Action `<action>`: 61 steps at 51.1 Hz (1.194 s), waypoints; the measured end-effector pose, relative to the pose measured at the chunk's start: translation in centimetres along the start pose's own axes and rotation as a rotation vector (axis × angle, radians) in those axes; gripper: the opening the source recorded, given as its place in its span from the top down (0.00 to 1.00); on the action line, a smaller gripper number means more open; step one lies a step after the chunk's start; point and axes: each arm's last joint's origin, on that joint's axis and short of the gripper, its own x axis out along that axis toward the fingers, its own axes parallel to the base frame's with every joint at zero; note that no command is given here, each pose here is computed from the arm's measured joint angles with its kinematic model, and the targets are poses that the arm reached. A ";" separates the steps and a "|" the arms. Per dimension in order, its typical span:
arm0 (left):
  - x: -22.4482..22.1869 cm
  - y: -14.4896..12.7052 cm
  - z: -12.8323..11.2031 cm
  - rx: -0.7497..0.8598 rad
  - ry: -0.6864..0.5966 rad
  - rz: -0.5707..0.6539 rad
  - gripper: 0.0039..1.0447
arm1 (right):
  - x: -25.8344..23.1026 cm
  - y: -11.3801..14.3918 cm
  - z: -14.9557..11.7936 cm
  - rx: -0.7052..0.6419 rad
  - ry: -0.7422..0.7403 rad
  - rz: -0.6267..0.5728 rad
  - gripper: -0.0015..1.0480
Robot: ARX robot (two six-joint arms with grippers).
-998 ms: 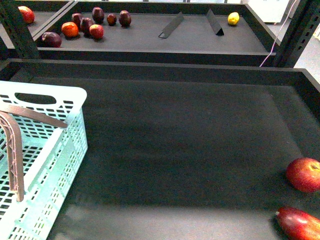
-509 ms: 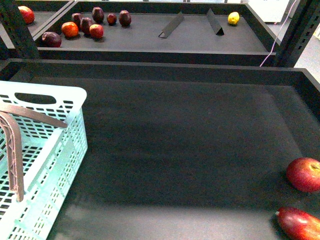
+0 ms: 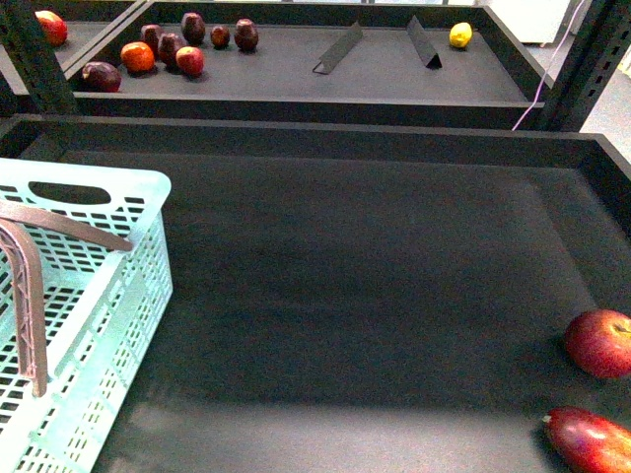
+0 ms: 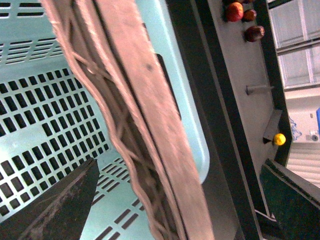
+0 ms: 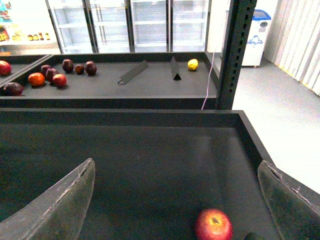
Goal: Pick apple with right arm and hold basket with left
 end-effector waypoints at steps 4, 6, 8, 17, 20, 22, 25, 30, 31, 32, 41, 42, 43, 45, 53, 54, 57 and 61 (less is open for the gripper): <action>1.2 0.4 0.2 -0.030 0.005 0.029 0.06 | 0.0 0.0 0.0 0.000 0.000 0.000 0.08; 2.0 0.6 0.3 -0.053 0.007 0.040 0.06 | 0.0 0.0 0.0 0.000 0.000 0.000 0.08; 2.5 0.6 0.4 -0.067 0.007 0.045 0.06 | 0.0 0.0 0.0 0.000 0.000 0.000 0.08; 4.4 -0.2 0.8 -0.130 0.001 0.037 0.06 | 0.0 0.0 0.0 0.000 0.000 0.000 0.08; 4.8 -0.7 0.8 -0.141 -0.002 0.029 0.06 | 0.0 0.0 0.0 0.000 0.000 -0.001 0.08; 4.9 -0.9 0.8 -0.144 -0.002 0.025 0.06 | 0.0 0.0 0.0 0.000 0.000 0.000 0.08; 5.0 -1.1 0.7 -0.145 -0.001 0.029 0.06 | 0.0 0.0 0.0 0.000 0.000 0.000 0.08; 5.1 -1.2 0.6 -0.157 -0.001 0.030 0.06 | 0.0 0.0 0.0 0.000 0.000 0.000 0.08; 5.1 -1.2 0.6 -0.159 -0.002 0.032 0.06 | 0.0 0.0 0.0 0.000 0.000 0.000 0.08; 5.2 -1.2 0.6 -0.162 -0.003 0.033 0.06 | 0.0 0.0 0.0 0.000 0.000 0.000 0.08; 5.4 -1.5 0.4 -0.193 0.001 0.033 0.06 | 0.0 0.0 0.0 0.000 0.000 0.000 0.08; 5.4 -1.5 0.4 -0.194 0.001 0.032 0.06 | 0.0 0.0 0.0 0.000 0.000 0.000 0.08; 5.4 -1.5 0.3 -0.196 0.002 0.032 0.06 | 0.0 0.0 0.0 0.000 0.000 0.000 0.08; 5.4 -1.5 0.3 -0.197 0.004 0.031 0.06 | 0.0 0.0 0.0 0.000 0.000 0.000 0.08; 5.4 -1.6 0.1 -0.207 0.007 0.029 0.06 | 0.0 0.0 0.0 0.000 0.000 0.000 0.08; 5.4 -1.6 0.1 -0.208 0.006 0.030 0.06 | 0.0 0.0 0.0 0.000 0.000 0.000 0.08; 5.2 -1.5 0.1 -0.212 0.006 0.032 0.06 | 0.0 0.0 0.0 0.000 0.000 0.000 0.08; 4.9 -1.4 0.0 -0.219 0.008 0.038 0.19 | 0.0 0.0 0.0 0.000 0.000 0.000 0.08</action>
